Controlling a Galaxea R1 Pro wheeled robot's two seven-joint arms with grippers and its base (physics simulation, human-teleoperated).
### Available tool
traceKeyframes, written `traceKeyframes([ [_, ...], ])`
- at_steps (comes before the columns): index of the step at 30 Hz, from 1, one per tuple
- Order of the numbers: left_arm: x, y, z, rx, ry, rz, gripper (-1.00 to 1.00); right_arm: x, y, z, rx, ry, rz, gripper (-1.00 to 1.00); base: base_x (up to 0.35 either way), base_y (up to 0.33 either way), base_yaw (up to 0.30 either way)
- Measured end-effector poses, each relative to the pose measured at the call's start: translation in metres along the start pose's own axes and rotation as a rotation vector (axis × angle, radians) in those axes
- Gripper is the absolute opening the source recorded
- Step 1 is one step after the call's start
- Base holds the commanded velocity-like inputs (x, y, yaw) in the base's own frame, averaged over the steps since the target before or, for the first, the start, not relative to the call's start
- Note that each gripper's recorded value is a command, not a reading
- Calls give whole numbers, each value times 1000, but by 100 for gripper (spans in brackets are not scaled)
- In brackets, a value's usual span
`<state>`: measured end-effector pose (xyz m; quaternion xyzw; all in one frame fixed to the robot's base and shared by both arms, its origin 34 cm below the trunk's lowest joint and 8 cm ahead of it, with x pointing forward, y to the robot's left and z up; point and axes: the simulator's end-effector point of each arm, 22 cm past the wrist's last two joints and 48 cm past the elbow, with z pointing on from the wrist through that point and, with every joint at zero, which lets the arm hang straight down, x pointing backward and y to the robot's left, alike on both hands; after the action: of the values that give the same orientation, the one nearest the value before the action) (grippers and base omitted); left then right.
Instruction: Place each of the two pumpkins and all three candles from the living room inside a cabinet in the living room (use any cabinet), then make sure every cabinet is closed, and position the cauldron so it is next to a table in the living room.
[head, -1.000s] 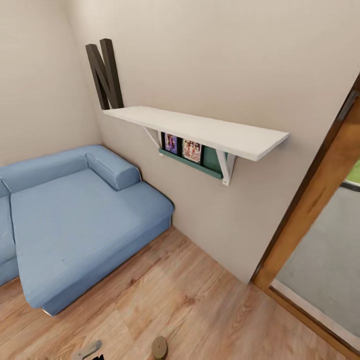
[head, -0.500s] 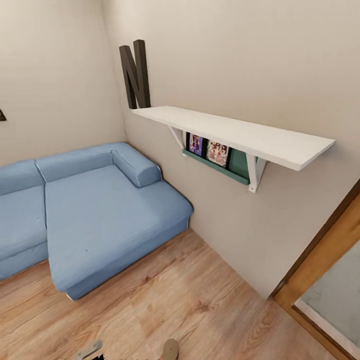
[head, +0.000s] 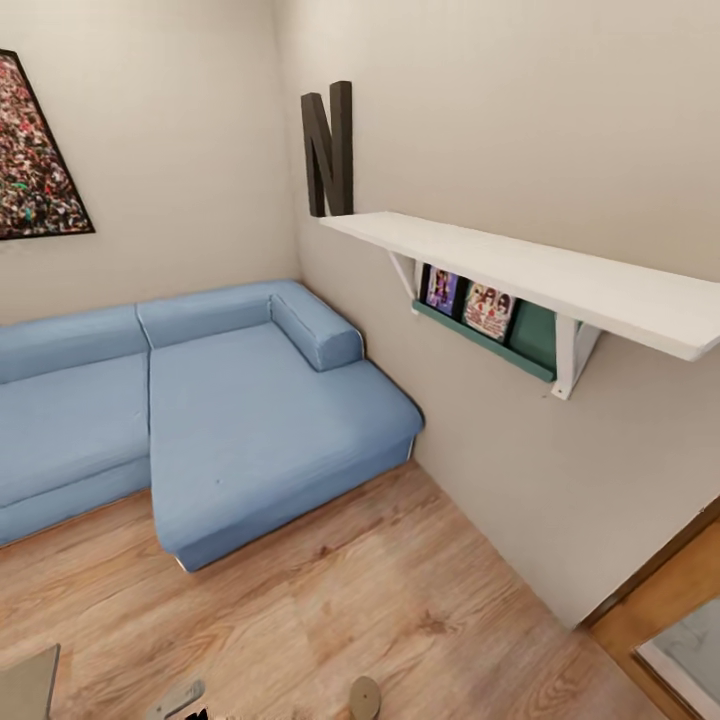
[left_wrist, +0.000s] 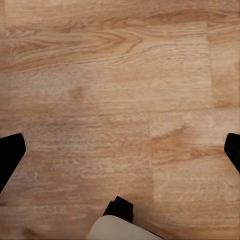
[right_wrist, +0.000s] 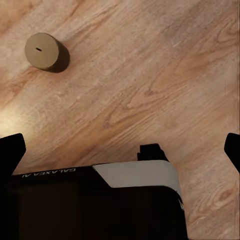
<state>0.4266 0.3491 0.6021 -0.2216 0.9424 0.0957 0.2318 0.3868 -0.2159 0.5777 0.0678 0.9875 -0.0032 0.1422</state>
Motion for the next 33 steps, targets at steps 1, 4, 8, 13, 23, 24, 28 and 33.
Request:
traceKeyframes([
  [1,0,0,0,0,0,0,100,0,-2,0,9,0,0,100,0,0,287],
  [4,0,0,0,0,0,0,100,0,-5,0,26,0,0,100,0,0,287],
  [8,0,0,0,0,0,0,100,0,-7,0,33,0,0,100,0,0,287],
  [13,0,0,0,0,0,0,100,0,-7,0,34,0,0,100,0,0,287],
  [23,0,0,0,0,0,0,100,0,-8,0,35,-1,0,100,9,0,287],
  [24,0,0,0,0,0,0,100,0,-8,0,35,-1,0,100,75,0,287],
  [28,0,0,0,0,0,0,100,0,-8,0,35,-1,-1,100,100,0,287],
  [33,0,0,0,0,0,0,100,0,-8,0,35,-1,-1,100,134,0,279],
])
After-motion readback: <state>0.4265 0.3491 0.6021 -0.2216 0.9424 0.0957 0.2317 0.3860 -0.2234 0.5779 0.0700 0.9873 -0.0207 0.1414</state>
